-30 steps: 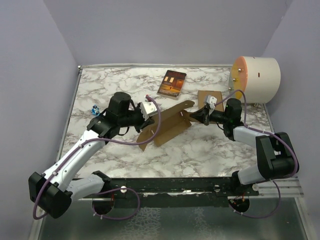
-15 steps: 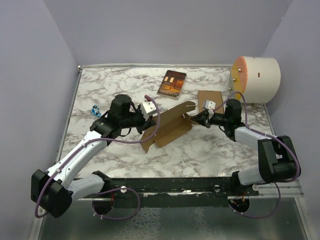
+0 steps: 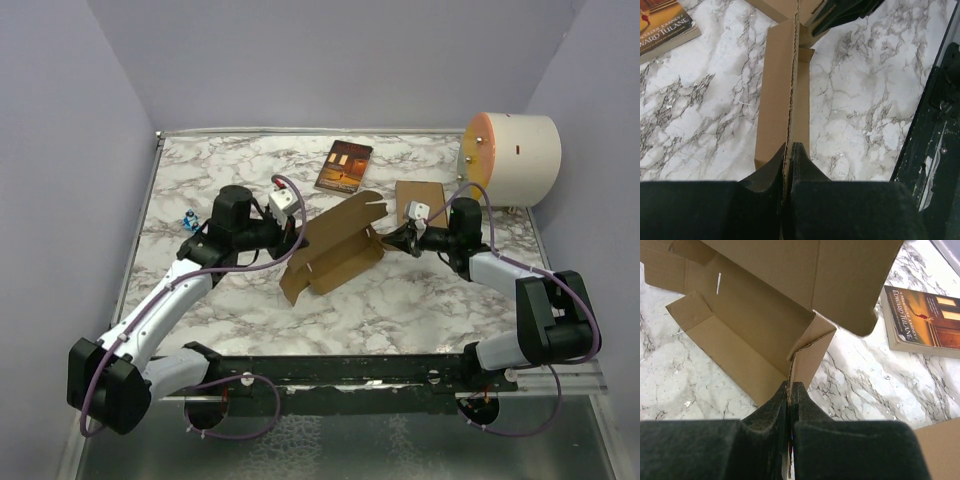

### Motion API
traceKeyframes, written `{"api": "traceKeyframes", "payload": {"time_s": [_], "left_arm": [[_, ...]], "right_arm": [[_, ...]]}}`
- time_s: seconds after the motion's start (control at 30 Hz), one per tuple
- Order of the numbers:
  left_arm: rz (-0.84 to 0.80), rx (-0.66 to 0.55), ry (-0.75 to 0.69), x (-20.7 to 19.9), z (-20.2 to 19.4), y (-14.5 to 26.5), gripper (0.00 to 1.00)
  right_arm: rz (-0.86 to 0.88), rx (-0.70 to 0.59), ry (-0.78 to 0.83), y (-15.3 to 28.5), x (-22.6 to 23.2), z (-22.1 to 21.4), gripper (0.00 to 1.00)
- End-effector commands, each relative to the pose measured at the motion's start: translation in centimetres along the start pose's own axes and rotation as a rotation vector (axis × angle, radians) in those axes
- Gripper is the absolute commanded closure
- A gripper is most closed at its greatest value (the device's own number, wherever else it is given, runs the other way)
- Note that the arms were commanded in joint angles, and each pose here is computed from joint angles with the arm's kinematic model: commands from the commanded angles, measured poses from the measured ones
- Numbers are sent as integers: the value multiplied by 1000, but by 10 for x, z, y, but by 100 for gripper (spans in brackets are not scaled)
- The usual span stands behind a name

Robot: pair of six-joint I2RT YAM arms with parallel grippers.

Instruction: Fold the paper box

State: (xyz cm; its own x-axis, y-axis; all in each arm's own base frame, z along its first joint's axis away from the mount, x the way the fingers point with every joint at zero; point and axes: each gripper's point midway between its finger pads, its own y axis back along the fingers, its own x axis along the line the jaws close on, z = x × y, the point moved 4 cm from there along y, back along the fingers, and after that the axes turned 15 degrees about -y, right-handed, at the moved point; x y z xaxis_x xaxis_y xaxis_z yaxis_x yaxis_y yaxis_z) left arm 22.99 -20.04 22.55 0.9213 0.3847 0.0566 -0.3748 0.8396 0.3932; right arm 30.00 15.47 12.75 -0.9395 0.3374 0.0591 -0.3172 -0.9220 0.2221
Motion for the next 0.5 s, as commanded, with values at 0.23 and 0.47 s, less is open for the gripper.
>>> {"api": "traceKeyframes", "payload": {"time_s": [0.23,0.47], "left_arm": [[-117,-43,279,12,-7,2,100],[-149,11,285,13,-12,-3,100]], "right_arm": [[7,21,35,2,0,-3,99],[15,23,20,1,0,-4,99]]}}
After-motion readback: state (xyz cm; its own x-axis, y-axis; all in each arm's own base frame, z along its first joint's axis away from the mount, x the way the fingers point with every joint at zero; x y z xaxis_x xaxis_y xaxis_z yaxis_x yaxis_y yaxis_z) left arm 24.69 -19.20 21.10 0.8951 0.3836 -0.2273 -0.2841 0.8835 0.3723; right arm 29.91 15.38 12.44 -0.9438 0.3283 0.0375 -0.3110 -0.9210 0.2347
